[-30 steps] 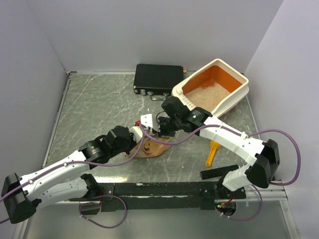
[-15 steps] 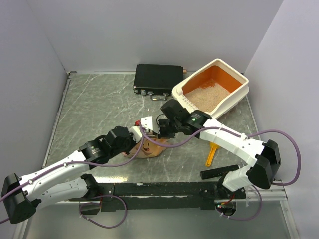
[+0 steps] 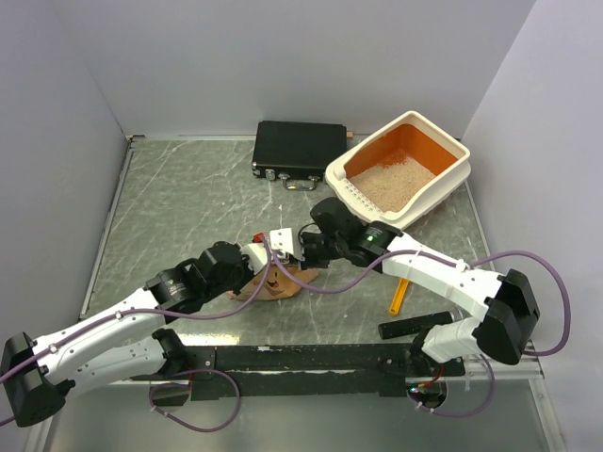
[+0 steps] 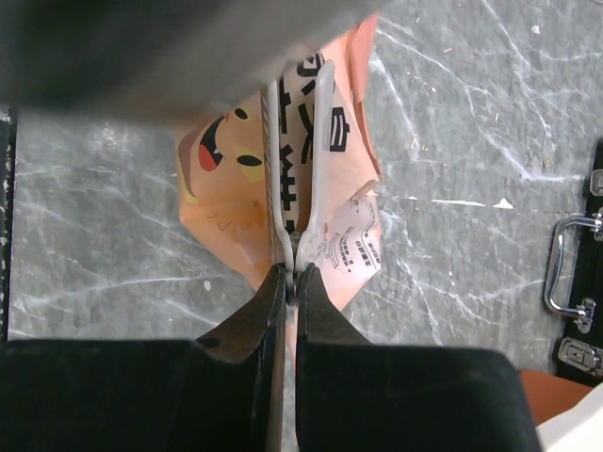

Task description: Fill the litter box with clean litter

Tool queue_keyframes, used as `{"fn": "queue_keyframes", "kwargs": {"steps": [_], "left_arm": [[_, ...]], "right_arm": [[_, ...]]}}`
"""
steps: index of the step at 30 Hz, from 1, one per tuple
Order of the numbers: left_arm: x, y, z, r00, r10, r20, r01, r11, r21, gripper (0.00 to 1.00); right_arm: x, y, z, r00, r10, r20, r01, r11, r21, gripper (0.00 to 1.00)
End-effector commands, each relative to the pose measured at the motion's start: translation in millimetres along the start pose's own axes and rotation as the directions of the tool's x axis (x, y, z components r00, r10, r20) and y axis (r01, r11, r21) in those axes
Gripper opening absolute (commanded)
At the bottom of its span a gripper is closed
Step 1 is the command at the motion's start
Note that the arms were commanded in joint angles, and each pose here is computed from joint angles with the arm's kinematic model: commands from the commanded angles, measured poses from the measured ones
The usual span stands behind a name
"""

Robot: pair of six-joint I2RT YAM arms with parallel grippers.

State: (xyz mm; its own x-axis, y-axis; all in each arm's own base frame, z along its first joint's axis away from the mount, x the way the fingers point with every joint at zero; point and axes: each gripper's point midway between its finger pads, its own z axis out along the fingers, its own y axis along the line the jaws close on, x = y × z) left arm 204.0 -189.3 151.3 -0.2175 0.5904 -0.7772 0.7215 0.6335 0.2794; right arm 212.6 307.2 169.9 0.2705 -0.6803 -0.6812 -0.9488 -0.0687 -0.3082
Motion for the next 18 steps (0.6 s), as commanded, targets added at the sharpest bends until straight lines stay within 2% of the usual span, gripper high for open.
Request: {"fn": "queue_keyframes", "kwargs": {"steps": [1,8,13,18], "left_arm": [[-58.3,13.0,-12.2,0.973,-0.083,0.216,0.092,0.995,-0.033,0.01],[-55.7,3.6,-12.7,0.966,-0.124,0.226,0.124,0.992,0.014,0.01],[-64.6,5.3,-17.8,0.946,-0.136,0.293,0.137,0.990,0.017,0.01],[-69.8,1.3,-19.5,0.937,-0.134,0.321,0.126,0.991,0.046,0.01]], "right_arm": [[33.9,23.1,0.9,0.996,0.052,-0.068,-0.055,0.997,-0.051,0.00],[31.1,20.4,10.0,0.999,0.041,-0.033,-0.043,0.998,-0.056,0.00],[34.5,21.7,14.3,0.999,0.034,-0.031,-0.036,0.998,-0.054,0.00],[44.9,14.1,19.8,0.998,0.045,-0.041,-0.044,0.999,0.024,0.00]]}}
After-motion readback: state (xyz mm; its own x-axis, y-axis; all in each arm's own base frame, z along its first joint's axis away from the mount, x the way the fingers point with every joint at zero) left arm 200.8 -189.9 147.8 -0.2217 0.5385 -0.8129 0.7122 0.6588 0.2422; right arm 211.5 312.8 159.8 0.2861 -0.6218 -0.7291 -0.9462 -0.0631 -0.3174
